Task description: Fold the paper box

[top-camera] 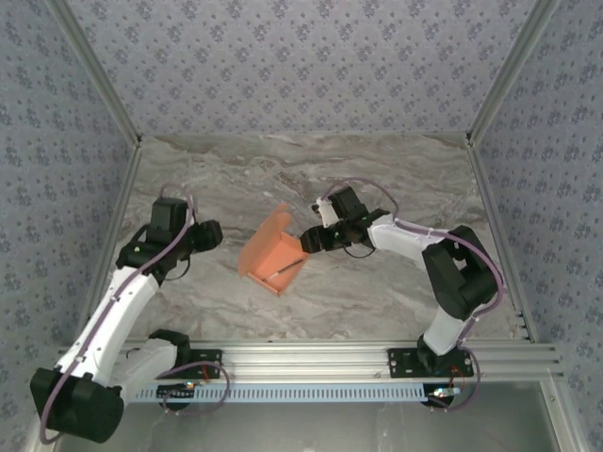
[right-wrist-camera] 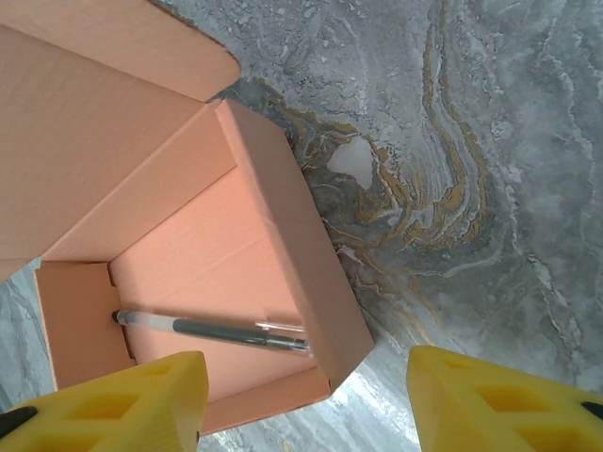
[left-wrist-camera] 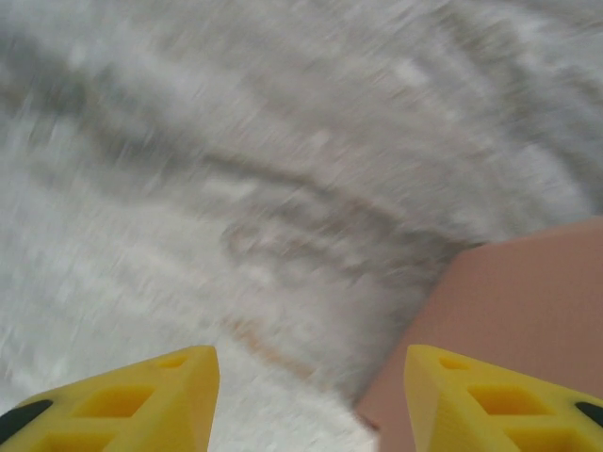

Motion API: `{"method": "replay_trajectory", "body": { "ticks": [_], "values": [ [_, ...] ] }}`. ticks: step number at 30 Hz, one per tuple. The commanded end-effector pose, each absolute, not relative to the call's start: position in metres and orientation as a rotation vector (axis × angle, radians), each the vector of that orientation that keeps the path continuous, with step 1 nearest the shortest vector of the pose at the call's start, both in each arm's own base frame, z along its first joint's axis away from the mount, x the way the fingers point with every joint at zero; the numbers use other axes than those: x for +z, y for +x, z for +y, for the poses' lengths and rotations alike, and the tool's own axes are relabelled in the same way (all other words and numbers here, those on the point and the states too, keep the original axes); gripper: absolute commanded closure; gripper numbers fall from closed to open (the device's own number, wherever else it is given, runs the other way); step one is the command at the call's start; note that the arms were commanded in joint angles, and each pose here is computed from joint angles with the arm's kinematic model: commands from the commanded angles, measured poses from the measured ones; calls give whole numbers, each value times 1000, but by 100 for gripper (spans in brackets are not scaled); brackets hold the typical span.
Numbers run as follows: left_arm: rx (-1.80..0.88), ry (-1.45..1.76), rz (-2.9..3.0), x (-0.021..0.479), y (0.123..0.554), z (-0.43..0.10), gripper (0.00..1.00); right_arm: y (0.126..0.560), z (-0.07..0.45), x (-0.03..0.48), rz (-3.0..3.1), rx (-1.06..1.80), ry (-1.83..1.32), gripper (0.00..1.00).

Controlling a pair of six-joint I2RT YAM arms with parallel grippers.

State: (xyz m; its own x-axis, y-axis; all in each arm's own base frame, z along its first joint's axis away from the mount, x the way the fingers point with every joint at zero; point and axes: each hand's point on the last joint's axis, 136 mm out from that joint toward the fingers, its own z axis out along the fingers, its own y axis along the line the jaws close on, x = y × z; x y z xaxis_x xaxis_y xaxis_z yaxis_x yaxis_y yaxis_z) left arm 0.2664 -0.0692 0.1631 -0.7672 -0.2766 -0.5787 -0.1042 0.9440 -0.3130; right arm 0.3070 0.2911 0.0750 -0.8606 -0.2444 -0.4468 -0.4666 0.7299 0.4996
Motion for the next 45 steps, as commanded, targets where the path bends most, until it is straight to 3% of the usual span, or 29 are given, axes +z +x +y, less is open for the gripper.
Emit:
{"method": "replay_trajectory", "body": {
  "ticks": [1, 16, 45],
  "values": [
    [-382, -405, 2558, 120, 241, -64, 46, 315, 303, 85, 2557, 932, -548, 41],
    [-572, -443, 2736, 44, 215, -100, 64, 326, 300, 82, 2573, 913, -530, 41],
    [-846, -377, 2707, 36, 244, -150, 66, 329, 286, 83, 2609, 833, -518, 41]
  ]
}}
